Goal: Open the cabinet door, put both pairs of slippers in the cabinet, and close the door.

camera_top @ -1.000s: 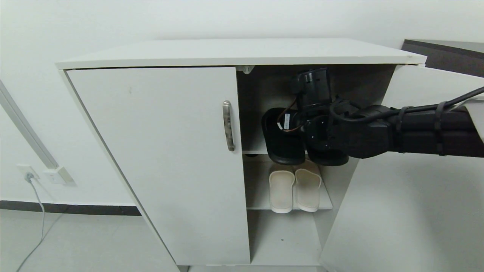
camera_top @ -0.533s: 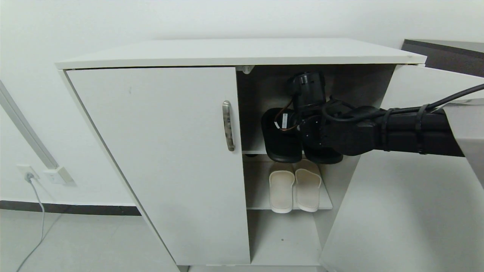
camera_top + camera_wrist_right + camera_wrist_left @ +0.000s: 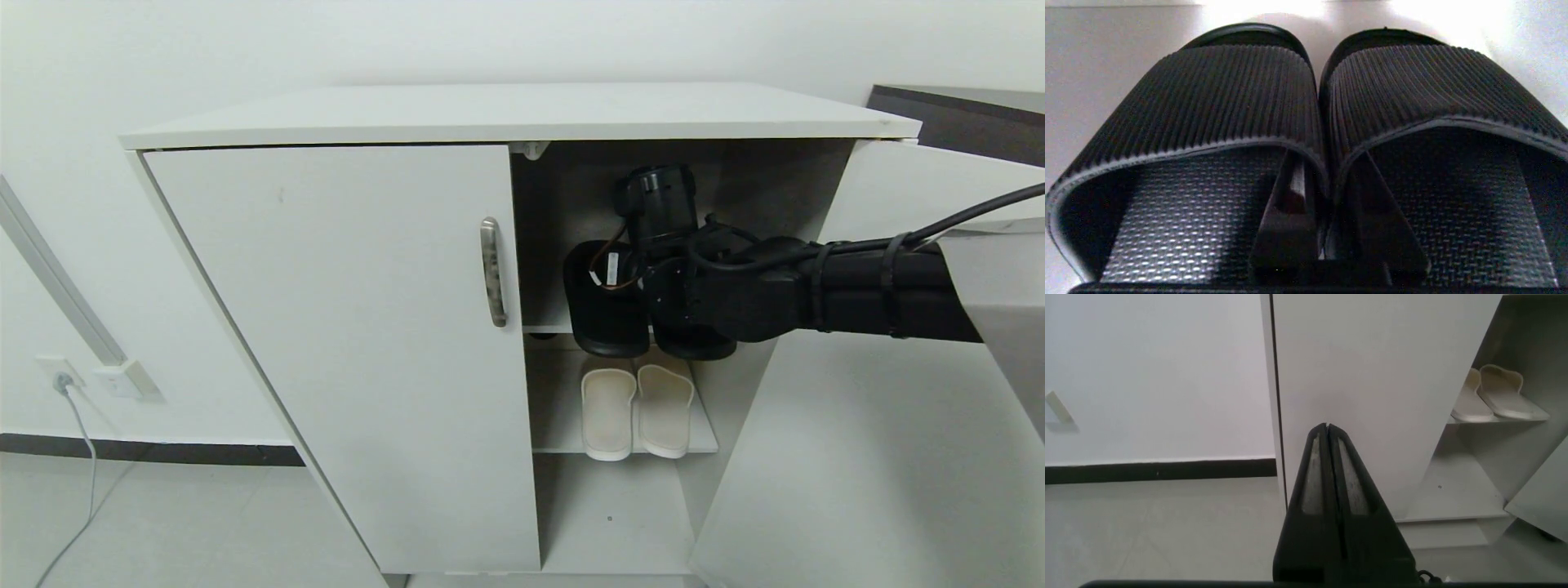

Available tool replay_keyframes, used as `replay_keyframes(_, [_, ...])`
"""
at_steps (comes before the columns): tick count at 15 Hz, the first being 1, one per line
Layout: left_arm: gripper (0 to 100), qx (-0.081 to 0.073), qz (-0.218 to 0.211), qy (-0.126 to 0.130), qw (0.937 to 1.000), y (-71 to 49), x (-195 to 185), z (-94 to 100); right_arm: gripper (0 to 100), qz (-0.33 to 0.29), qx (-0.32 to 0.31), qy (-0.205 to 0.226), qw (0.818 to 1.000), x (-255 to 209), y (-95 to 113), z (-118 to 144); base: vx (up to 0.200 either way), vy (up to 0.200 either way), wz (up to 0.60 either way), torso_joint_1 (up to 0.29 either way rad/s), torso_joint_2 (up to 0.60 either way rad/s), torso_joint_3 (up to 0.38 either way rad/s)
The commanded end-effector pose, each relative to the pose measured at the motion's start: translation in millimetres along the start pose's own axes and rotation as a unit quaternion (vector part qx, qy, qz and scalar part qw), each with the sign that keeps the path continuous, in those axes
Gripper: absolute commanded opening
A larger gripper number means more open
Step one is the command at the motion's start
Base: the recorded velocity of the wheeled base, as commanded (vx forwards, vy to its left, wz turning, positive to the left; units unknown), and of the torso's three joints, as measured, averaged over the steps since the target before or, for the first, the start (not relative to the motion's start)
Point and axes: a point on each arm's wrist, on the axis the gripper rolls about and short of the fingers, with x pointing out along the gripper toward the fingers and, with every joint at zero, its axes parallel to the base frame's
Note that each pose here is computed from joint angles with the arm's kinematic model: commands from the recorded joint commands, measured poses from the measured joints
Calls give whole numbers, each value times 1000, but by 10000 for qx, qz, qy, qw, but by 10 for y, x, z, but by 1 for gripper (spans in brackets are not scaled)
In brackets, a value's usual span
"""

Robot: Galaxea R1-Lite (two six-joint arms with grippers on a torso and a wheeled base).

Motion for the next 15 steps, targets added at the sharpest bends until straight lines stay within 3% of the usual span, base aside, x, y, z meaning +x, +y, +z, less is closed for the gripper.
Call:
replay_keyframes(1, [0,-4,-1,9,10000,0,1,0,0,-1,-8,10,10000,6,5,-12,0,0,0,0,0,0])
replay_keyframes(5, [0,4,-1,1,10000,0,1,1,0,-2,-13,15,10000,7,5,-16,0,0,0,0,0,0])
replay_keyframes(6, [0,4,-1,9,10000,0,1,0,100,-11,-18,19,10000,11,6,-22,0,0,0,0,0,0])
replay_keyframes(15, [0,-4,-1,9,10000,0,1,0,100,48,-174,209,9996,-268,-101,-85,0,0,0,0,0,0])
